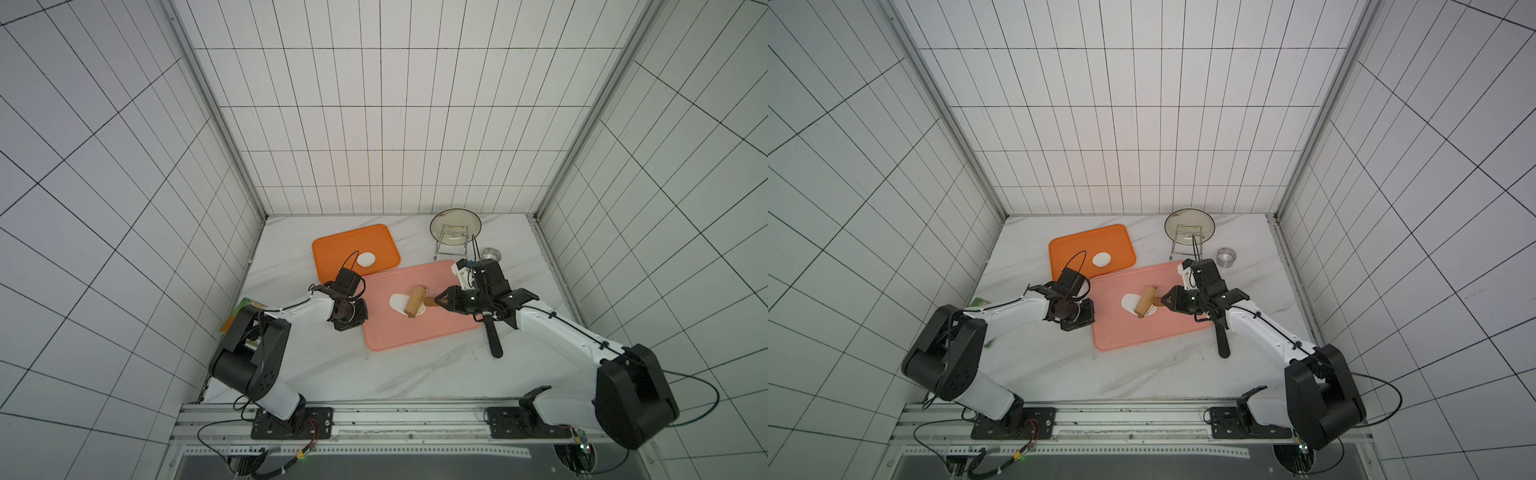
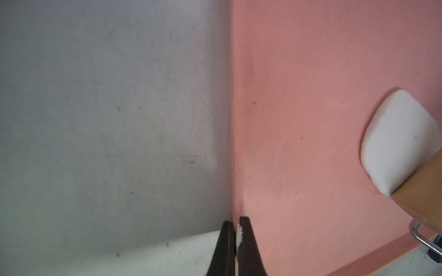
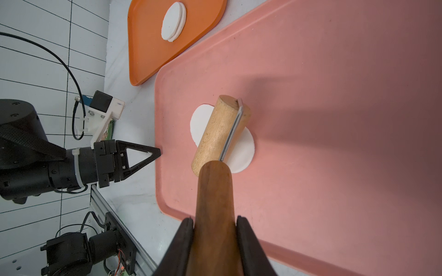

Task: Roll out the dumpling wrappers from the dough
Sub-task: Flatten out the dough on the work surface.

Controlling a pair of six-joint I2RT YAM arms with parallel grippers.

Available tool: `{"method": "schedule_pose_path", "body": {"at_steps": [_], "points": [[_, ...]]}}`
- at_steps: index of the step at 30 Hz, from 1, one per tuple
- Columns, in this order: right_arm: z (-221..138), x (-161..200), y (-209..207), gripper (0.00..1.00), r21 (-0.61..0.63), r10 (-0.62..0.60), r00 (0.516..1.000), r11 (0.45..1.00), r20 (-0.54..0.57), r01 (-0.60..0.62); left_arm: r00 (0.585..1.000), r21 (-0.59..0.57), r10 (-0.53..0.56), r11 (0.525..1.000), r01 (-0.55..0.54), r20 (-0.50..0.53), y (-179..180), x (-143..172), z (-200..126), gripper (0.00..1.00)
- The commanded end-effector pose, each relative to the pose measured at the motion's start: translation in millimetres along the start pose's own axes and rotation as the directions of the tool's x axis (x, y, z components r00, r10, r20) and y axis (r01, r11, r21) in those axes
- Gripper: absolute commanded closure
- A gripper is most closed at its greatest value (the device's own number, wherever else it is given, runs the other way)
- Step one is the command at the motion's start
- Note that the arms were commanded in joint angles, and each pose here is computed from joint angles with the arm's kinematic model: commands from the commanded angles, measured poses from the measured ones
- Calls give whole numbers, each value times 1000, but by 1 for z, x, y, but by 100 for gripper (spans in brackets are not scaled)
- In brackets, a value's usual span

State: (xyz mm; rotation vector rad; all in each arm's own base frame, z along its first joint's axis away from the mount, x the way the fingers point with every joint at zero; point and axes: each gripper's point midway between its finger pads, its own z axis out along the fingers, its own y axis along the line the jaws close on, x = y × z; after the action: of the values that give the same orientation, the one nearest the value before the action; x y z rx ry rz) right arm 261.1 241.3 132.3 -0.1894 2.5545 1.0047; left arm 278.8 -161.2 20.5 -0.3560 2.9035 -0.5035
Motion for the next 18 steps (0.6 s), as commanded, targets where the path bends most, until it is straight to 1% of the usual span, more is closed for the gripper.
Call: {"method": "schedule_pose_path", "body": {"at_steps": [1, 7, 11, 14, 18], "points": [[-17, -4, 17, 100, -66, 2, 1000, 998, 13, -1, 1000, -112, -16, 994, 17, 10, 26, 1, 19, 100], [-27, -17, 35, 100, -122, -2, 999, 992, 44, 7, 1000, -110, -19, 994, 19, 6, 26, 2, 19, 100], [-15, -11, 27, 100, -113, 17, 1000, 993, 9, -16, 1000, -109, -20, 994, 20, 7, 26, 2, 20, 100], [-1, -4, 11, 100, -53, 9, 1000, 999, -6, -9, 1000, -107, -20, 994, 20, 5, 26, 3, 20, 100], [14, 17, -12, 100, 60, -41, 996, 997, -73, 46, 1000, -106, -16, 994, 17, 4, 24, 4, 20, 100]]}}
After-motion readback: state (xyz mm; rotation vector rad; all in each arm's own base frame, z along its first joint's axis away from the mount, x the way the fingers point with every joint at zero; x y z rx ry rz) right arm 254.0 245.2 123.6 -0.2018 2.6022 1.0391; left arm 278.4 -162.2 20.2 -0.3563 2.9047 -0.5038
